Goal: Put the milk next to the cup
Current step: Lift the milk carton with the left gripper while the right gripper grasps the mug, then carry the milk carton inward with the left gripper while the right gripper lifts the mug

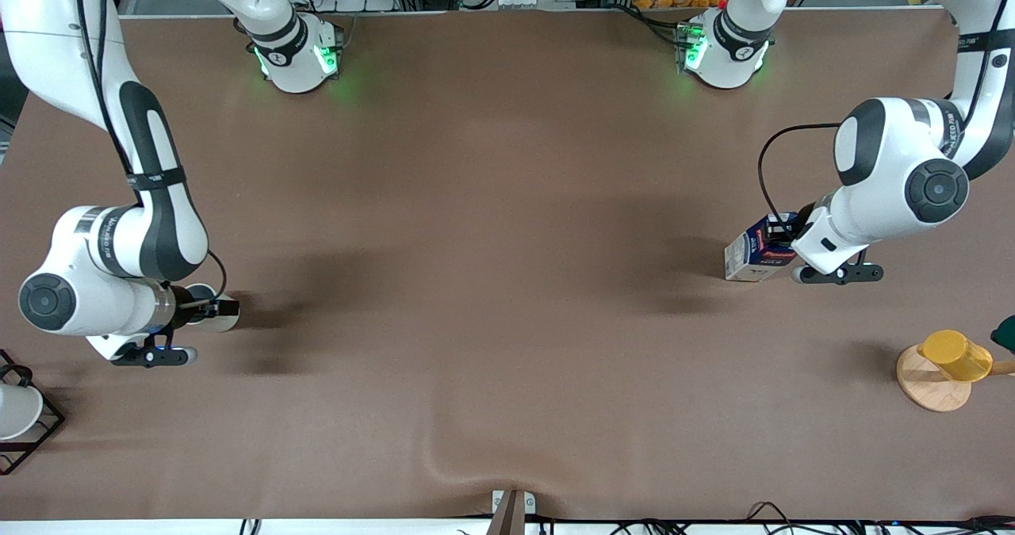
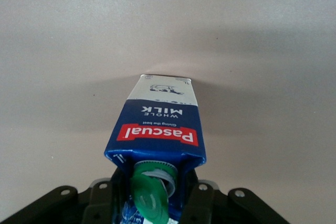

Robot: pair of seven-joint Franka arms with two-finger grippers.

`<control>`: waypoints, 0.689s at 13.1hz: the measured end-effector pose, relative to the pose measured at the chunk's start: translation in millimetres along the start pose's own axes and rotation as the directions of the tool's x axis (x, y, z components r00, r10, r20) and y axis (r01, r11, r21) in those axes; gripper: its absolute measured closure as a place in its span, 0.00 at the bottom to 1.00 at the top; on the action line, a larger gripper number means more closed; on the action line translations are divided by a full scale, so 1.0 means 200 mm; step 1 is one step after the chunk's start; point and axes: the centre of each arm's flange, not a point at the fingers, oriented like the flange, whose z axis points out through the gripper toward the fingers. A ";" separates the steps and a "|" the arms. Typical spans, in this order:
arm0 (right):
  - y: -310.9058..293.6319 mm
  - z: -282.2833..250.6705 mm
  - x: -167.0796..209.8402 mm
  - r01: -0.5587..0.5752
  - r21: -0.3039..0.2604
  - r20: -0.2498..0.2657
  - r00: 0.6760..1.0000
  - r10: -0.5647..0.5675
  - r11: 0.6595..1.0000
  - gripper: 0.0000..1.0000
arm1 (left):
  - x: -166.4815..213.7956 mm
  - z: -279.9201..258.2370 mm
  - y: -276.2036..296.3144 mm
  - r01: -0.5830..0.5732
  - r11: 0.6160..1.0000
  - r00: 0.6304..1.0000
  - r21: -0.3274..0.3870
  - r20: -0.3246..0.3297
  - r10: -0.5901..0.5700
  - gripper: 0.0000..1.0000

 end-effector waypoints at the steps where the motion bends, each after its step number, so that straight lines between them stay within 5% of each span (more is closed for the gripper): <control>1: 0.00 0.02 0.00 0.000 0.000 0.008 1.000 0.000 1.000 0.00 | 0.00 -0.02 0.01 -0.002 1.000 1.000 0.000 -0.001 0.002 0.60; 9: 0.10 0.11 0.00 -0.147 0.004 0.028 0.989 0.147 0.989 0.00 | -0.03 -0.57 0.20 -0.069 0.998 0.996 0.004 -0.047 0.069 0.61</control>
